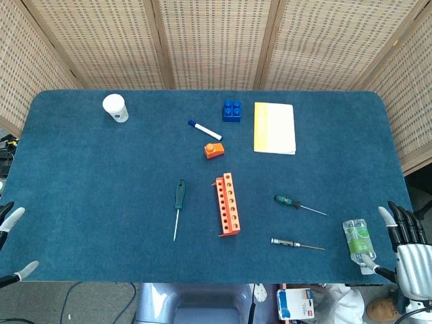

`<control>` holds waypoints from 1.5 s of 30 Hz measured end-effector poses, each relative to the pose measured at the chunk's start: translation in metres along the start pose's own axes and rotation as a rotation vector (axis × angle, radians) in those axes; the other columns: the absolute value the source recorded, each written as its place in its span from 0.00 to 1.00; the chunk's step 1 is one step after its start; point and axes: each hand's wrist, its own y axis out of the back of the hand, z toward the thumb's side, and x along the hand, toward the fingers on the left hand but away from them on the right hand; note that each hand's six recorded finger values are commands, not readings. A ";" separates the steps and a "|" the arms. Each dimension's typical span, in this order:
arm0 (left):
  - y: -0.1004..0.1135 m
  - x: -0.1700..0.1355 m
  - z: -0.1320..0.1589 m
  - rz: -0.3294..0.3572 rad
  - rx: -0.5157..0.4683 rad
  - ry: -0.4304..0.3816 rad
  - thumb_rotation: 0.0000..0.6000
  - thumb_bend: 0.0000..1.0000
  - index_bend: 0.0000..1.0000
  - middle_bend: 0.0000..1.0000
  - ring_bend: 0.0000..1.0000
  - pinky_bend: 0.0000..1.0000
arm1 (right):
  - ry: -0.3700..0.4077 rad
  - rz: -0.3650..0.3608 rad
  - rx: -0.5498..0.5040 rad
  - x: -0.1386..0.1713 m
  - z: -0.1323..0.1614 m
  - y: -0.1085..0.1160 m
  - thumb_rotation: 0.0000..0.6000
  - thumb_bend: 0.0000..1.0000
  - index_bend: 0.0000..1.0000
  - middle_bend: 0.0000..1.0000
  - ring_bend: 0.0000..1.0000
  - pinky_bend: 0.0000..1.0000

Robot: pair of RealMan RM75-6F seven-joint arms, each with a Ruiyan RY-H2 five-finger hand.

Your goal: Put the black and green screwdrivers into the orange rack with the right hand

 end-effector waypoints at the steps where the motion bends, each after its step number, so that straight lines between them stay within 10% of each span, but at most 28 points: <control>1: 0.000 0.000 0.000 0.000 -0.001 0.000 1.00 0.00 0.00 0.00 0.00 0.00 | 0.002 0.004 0.002 0.000 0.000 -0.001 1.00 0.00 0.05 0.00 0.00 0.06; 13: 0.000 0.002 -0.001 0.000 -0.002 0.002 1.00 0.00 0.00 0.00 0.00 0.00 | 0.040 0.107 0.024 -0.005 0.006 -0.024 1.00 0.00 0.20 0.00 0.00 0.05; 28: -0.003 0.012 -0.006 -0.016 0.005 0.041 1.00 0.00 0.00 0.00 0.00 0.00 | 0.299 0.486 0.013 -0.062 0.078 -0.126 1.00 0.11 0.41 0.00 0.00 0.05; 45: -0.003 0.014 -0.008 -0.017 0.002 0.049 1.00 0.00 0.00 0.00 0.00 0.00 | 0.310 0.558 0.115 -0.067 0.131 -0.190 1.00 0.27 0.43 0.00 0.00 0.05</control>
